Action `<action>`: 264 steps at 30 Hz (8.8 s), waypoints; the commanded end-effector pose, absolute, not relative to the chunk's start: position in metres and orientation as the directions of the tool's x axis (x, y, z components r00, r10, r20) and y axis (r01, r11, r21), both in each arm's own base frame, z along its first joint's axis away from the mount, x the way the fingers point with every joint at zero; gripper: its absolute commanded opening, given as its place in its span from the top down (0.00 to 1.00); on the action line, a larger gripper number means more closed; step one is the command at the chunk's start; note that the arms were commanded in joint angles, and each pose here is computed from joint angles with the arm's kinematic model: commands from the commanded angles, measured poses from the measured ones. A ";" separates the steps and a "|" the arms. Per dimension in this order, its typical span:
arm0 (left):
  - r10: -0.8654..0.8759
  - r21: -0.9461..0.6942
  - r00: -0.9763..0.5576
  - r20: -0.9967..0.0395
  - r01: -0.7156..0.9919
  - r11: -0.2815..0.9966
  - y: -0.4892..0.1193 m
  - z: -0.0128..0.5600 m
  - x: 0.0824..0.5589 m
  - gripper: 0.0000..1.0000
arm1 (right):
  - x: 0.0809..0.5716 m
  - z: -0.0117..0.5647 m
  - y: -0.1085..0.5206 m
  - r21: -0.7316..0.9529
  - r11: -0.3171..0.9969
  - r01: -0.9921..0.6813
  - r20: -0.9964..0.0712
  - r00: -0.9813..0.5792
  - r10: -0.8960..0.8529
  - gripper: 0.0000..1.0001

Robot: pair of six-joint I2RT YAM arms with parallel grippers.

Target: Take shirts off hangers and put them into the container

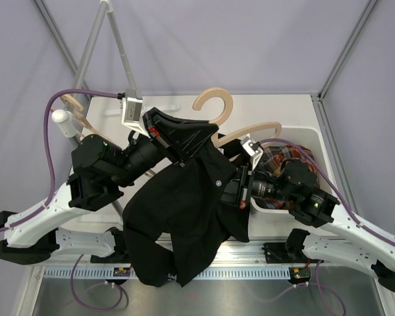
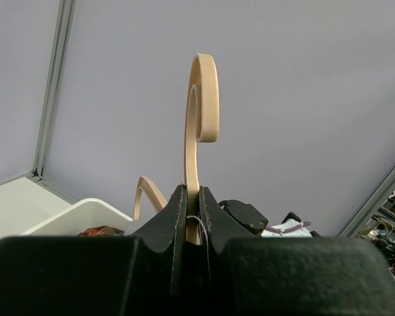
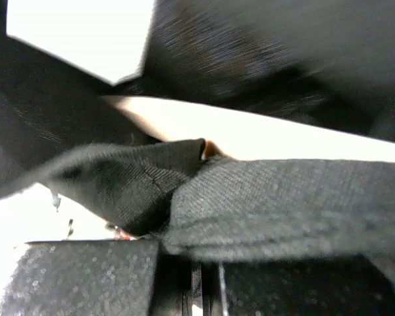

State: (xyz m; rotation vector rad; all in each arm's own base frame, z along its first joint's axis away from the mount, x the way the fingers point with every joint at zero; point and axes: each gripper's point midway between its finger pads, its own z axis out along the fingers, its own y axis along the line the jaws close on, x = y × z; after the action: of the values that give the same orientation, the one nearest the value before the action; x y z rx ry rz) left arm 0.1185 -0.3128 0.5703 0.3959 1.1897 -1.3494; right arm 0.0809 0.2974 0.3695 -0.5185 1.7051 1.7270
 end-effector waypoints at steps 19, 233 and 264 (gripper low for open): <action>-0.572 -0.317 -0.116 -0.812 0.911 0.265 -0.292 0.601 0.112 1.00 | 0.022 0.312 0.293 0.671 0.164 -0.723 -0.721 -0.688 -0.085 1.00; 0.238 -0.439 -0.552 -0.799 0.806 0.397 -0.281 0.227 0.034 0.19 | 0.305 0.538 0.365 -0.056 0.420 -0.906 -0.998 0.068 0.014 1.00; 0.274 -0.431 -0.544 -0.793 0.819 0.380 -0.292 0.214 0.030 0.17 | 0.299 0.569 0.335 -0.098 0.512 -0.853 -0.991 0.132 0.030 1.00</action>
State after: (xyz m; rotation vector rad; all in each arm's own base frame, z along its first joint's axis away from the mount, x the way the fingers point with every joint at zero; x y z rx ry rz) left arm 0.0297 -0.2839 0.1960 0.9591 2.0856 -1.0696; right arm 0.3003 0.3256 0.5568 -0.7966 1.3528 0.7095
